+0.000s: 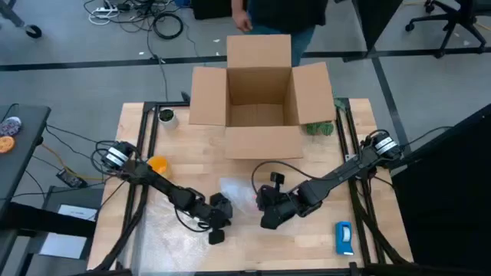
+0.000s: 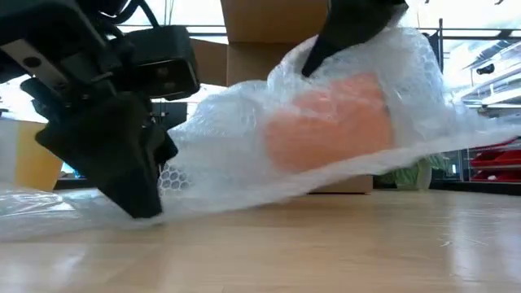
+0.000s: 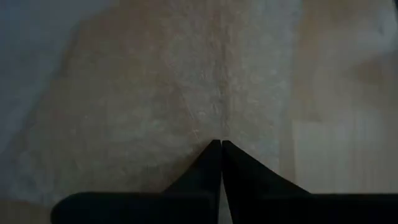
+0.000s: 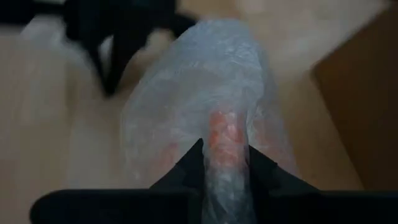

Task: Wrap mug
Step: Wrap the orange mug with the bubble wrap

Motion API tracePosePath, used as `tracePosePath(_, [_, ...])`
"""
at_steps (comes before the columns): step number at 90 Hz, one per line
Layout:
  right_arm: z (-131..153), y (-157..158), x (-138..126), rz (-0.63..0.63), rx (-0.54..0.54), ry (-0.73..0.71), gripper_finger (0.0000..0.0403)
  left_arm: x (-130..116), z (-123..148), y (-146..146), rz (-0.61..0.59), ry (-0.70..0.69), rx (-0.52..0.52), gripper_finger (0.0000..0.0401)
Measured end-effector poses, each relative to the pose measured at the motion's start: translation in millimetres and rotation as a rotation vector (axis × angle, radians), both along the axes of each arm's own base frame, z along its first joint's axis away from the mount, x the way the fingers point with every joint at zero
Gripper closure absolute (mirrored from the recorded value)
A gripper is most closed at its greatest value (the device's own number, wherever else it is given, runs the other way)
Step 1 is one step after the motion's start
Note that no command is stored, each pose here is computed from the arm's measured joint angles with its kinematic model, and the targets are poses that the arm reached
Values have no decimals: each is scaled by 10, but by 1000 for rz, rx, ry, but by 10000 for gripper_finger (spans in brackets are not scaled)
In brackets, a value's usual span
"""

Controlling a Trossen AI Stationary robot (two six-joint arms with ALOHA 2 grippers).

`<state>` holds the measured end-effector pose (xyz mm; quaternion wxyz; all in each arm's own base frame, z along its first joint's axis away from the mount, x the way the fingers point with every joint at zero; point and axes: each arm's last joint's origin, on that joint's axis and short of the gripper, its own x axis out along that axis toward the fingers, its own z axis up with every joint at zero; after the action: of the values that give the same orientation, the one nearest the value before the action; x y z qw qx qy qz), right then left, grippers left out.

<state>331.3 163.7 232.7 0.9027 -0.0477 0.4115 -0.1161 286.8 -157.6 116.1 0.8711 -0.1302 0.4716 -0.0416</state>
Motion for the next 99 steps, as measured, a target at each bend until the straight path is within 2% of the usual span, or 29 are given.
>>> tracePosePath(11, [-205,-10,-35,35,-31,-10,377,-46,89,26,3,5,10,401])
tracePosePath(31, [-562,2,-150,106,-198,-134,375,-60,133,30,-3,-1,-2,401])
tracePosePath(46, [-677,46,-239,157,-280,-167,376,-58,143,23,-14,-2,-21,401])
tracePosePath(60, [-719,51,-274,224,-352,-134,363,-76,290,19,-47,-29,-76,401])
tracePosePath(71, [-734,41,-281,271,-423,-101,362,-64,642,7,-84,-143,-134,401])
tracePosePath(84, [-747,34,-285,338,-502,-60,359,-45,1188,16,-147,-418,-120,401])
tracePosePath(91, [-754,28,-286,375,-545,-36,356,2,1364,90,-118,-555,-80,401])
tracePosePath(99, [-775,19,-280,415,-591,-9,350,102,1398,246,-42,-607,-56,401])
